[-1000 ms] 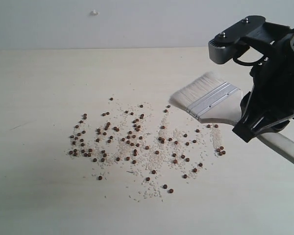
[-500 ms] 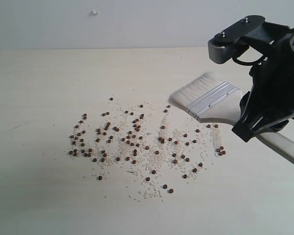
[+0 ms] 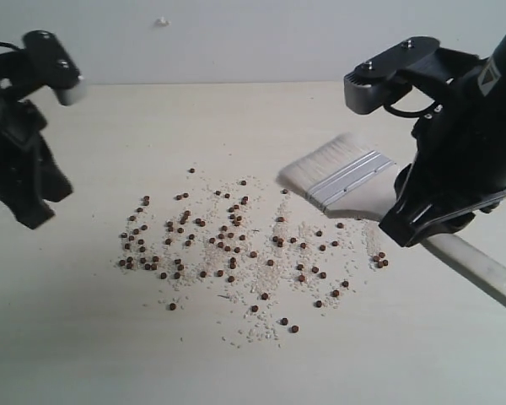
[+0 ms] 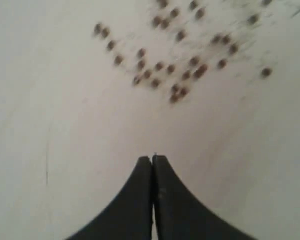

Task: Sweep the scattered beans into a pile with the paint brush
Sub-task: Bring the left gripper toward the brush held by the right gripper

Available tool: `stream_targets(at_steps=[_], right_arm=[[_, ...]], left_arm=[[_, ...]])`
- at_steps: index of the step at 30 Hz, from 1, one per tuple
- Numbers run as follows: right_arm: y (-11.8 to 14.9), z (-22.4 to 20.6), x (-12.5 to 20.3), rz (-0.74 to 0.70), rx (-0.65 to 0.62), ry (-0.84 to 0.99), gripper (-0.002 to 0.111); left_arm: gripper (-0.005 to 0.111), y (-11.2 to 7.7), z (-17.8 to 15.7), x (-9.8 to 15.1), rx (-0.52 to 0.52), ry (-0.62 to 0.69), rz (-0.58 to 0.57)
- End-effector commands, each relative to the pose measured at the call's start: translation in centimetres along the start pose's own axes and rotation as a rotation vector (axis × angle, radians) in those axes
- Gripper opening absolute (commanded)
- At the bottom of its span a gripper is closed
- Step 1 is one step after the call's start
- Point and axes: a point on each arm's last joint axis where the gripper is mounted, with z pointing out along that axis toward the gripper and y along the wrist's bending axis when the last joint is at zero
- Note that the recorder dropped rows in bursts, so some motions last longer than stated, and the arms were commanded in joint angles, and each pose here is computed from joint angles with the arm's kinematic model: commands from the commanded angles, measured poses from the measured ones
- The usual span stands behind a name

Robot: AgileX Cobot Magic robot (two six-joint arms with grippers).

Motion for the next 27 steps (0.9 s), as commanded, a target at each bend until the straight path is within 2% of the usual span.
stream_targets(at_steps=[1,5,9,13,16,18,20,24,25,27], right_arm=[[0.1,2.0,-1.0,0.002,-0.07,0.033,0.0],[-0.2,4.0,-2.1,0.011,-0.086,0.101,0.0],[-0.8,4.6,-4.0,0.031,-0.091,0.069,0.0],[-1.8,4.5,-5.8,0.058,-0.178,0.012,0.0],[-2.6,4.7,-6.7,0.068,-0.251,-0.029,0.0],[-3.4,5.1,-6.9,0.089,-0.257,-0.018,0.0],[-4.4,5.6,-7.0,0.114,-0.267,0.011,0.0],[-5.3,6.9,-7.1,0.128,-0.311,0.028,0.0],[-5.3,7.1,-7.2,0.125,-0.337,0.024,0.0],[-5.3,7.5,-7.6,0.117,-0.399,-0.008,0.0]], left_arm=[[0.0,-3.7,1.3,-3.2,-0.064,-0.187,0.196],[0.0,-5.3,2.3,-4.5,-0.211,-0.336,0.406],[0.0,-6.1,2.5,-4.9,-0.296,-0.341,0.668],[0.0,-5.9,2.6,-5.0,-0.35,-0.32,0.802],[0.001,-5.7,2.4,-5.4,-0.409,-0.351,0.858],[0.008,-5.6,2.2,-5.7,-0.442,-0.371,0.9],[0.019,-5.6,2.2,-5.8,-0.466,-0.374,0.953],[0.05,-5.6,2.1,-6.0,-0.497,-0.372,1.032],[0.054,-5.6,2.1,-6.0,-0.502,-0.375,1.036],[0.055,-5.6,2.0,-6.1,-0.51,-0.383,1.038]])
